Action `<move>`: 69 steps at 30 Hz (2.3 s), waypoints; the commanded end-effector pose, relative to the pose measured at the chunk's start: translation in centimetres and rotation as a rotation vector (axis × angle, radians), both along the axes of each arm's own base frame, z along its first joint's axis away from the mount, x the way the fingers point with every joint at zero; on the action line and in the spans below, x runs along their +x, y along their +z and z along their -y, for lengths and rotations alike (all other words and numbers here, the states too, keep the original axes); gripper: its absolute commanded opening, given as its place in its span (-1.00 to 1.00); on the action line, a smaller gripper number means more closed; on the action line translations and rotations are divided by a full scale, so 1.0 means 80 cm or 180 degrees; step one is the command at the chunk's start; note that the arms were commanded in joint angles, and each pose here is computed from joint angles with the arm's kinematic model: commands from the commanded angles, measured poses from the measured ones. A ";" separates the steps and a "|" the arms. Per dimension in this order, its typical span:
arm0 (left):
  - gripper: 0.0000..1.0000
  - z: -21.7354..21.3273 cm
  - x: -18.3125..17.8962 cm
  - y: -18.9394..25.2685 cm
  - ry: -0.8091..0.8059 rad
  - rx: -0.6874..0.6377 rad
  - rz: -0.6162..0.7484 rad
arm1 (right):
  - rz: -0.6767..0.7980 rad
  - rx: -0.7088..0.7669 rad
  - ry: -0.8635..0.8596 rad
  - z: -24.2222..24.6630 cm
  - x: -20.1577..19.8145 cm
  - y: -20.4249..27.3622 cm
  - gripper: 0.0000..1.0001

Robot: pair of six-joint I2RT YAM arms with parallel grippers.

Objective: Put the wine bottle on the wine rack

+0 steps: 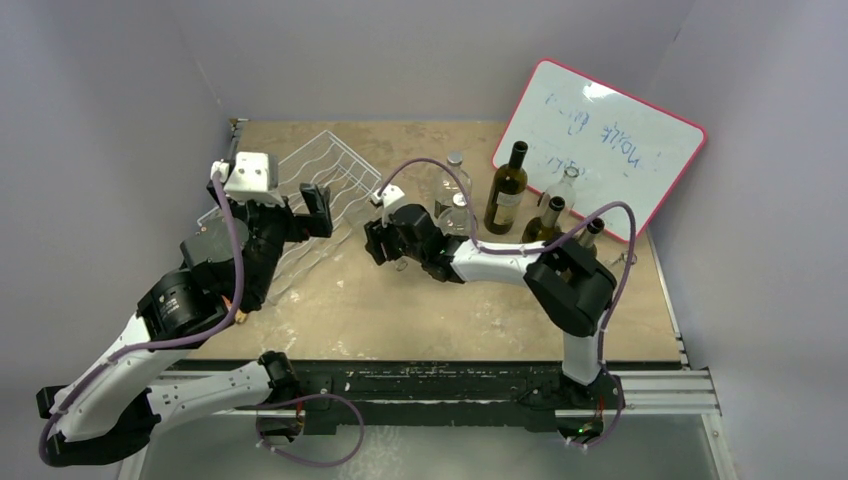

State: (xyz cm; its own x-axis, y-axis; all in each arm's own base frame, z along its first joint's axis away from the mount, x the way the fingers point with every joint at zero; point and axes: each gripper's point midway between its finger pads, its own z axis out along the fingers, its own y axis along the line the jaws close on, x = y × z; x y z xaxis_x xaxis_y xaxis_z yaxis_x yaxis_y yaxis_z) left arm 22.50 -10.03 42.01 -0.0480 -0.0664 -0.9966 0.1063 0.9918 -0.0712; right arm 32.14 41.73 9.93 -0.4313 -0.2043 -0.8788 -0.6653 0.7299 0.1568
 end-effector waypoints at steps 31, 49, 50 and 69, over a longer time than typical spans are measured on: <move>1.00 0.012 0.005 0.016 -0.0072 0.0066 0.0029 | 0.1279 -0.0297 -0.0262 -0.061 0.146 0.048 -0.94; 1.00 0.019 0.004 0.008 -0.0154 0.0040 -0.0013 | 0.1228 -0.0322 0.0077 -0.081 0.161 0.023 -0.64; 1.00 0.018 0.004 0.008 -0.0153 0.0038 -0.0013 | 0.1233 -0.0315 0.0079 -0.082 0.162 0.024 -0.60; 1.00 0.018 -0.001 0.011 -0.0209 -0.0076 -0.0001 | 0.1392 -0.0249 -0.0141 -0.061 0.167 0.058 0.59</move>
